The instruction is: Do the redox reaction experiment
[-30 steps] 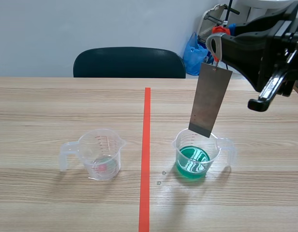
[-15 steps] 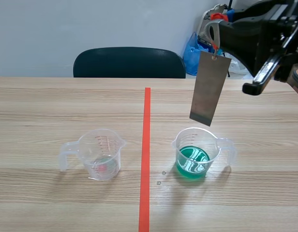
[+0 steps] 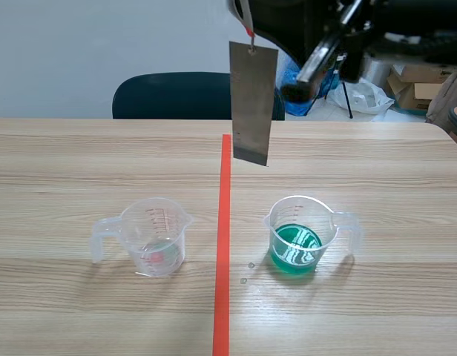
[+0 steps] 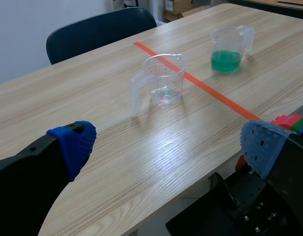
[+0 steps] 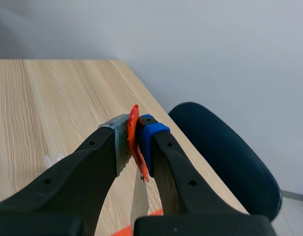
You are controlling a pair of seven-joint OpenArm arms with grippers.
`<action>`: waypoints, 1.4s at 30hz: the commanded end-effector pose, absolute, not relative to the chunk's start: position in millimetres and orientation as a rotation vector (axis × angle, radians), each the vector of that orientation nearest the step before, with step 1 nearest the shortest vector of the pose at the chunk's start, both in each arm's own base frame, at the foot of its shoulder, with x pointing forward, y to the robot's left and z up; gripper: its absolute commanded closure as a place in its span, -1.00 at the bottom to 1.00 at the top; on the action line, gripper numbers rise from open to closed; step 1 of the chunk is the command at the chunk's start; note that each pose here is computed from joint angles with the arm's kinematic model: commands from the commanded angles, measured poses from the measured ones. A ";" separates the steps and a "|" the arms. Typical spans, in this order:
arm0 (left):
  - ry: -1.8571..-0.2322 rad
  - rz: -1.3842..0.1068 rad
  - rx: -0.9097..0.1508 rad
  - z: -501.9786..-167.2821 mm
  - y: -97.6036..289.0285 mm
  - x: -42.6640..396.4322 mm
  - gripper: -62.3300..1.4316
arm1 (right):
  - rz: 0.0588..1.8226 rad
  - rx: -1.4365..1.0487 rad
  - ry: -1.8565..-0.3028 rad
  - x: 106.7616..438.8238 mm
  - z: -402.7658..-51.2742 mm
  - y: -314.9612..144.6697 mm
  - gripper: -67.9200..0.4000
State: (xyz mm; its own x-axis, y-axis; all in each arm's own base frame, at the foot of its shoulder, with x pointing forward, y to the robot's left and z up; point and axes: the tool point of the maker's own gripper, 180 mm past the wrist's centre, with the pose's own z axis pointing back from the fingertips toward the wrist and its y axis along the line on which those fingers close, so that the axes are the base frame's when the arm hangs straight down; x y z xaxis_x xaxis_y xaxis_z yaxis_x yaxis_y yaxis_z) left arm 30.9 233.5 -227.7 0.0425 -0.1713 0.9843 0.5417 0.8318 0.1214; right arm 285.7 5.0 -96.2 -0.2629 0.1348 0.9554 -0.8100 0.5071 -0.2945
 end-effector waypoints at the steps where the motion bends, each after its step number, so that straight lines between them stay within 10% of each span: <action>1: -1.458 -0.556 -0.314 -222.3 234.4 32.9 -1.00 | 1.001 0.612 -1.607 291.6 -89.4 7.9 0.97; 42: -1.458 -0.555 -0.314 -222.3 234.3 32.9 -1.00 | 1.057 0.896 -1.433 272.1 -124.5 124.1 0.97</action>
State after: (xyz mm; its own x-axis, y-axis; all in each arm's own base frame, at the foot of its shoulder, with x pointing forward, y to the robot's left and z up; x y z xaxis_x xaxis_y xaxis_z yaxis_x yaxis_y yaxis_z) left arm 30.9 233.5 -227.7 0.0421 -0.1711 0.9843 0.5417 0.8318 0.1214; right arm 268.9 123.1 -131.6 -0.1174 0.0518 0.9917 -0.9415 0.3117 -0.1278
